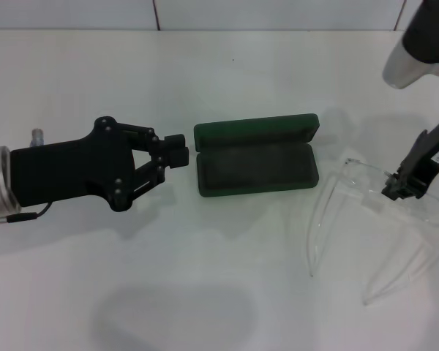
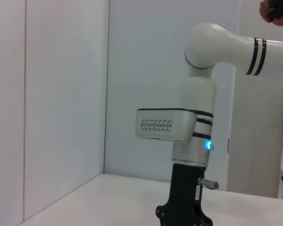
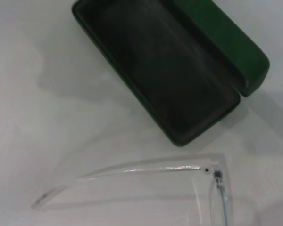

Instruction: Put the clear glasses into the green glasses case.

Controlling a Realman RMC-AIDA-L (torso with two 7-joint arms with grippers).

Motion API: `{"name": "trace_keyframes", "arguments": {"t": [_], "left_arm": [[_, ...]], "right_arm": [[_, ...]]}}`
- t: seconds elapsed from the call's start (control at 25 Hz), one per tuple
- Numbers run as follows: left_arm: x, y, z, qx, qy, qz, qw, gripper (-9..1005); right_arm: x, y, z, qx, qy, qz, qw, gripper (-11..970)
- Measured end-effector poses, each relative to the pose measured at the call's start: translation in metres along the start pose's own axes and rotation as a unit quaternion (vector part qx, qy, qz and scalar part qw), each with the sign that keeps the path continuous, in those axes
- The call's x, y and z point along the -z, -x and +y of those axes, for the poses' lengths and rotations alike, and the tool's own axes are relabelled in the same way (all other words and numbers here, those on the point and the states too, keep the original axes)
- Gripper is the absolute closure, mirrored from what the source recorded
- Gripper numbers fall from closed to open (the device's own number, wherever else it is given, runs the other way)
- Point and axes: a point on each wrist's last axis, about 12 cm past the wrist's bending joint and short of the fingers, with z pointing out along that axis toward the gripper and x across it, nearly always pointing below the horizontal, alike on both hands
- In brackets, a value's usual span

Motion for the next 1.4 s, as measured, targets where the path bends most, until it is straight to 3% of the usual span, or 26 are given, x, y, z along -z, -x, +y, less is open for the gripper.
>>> {"name": "trace_keyframes", "arguments": {"t": [0.24, 0.52, 0.68, 0.84, 1.0, 1.2, 1.4], "left_arm": [[0.002, 0.002, 0.001, -0.003, 0.005, -0.004, 1.000, 893], [0.013, 0.014, 0.008, -0.007, 0.022, -0.035, 0.999, 895], [0.021, 0.026, 0.013, 0.000, 0.031, -0.062, 0.998, 896], [0.025, 0.039, 0.014, -0.003, 0.017, -0.095, 0.995, 898], [0.024, 0.049, 0.013, -0.010, -0.010, -0.121, 0.993, 899], [0.022, 0.056, 0.009, 0.002, -0.043, -0.132, 0.990, 901], [0.019, 0.059, 0.003, 0.014, -0.081, -0.138, 0.987, 902]], "right_arm": [[0.020, -0.013, 0.009, -0.002, 0.003, -0.020, 1.000, 844], [0.061, -0.036, 0.015, -0.017, -0.005, -0.099, 0.995, 845], [0.080, -0.049, 0.015, -0.018, -0.002, -0.152, 0.988, 845], [0.097, -0.056, 0.023, 0.023, 0.008, -0.247, 0.969, 845], [0.099, -0.057, 0.028, 0.055, 0.019, -0.327, 0.943, 845], [0.084, -0.047, 0.028, 0.105, 0.031, -0.415, 0.903, 846], [0.066, -0.037, 0.028, 0.136, 0.028, -0.446, 0.884, 846]]}}
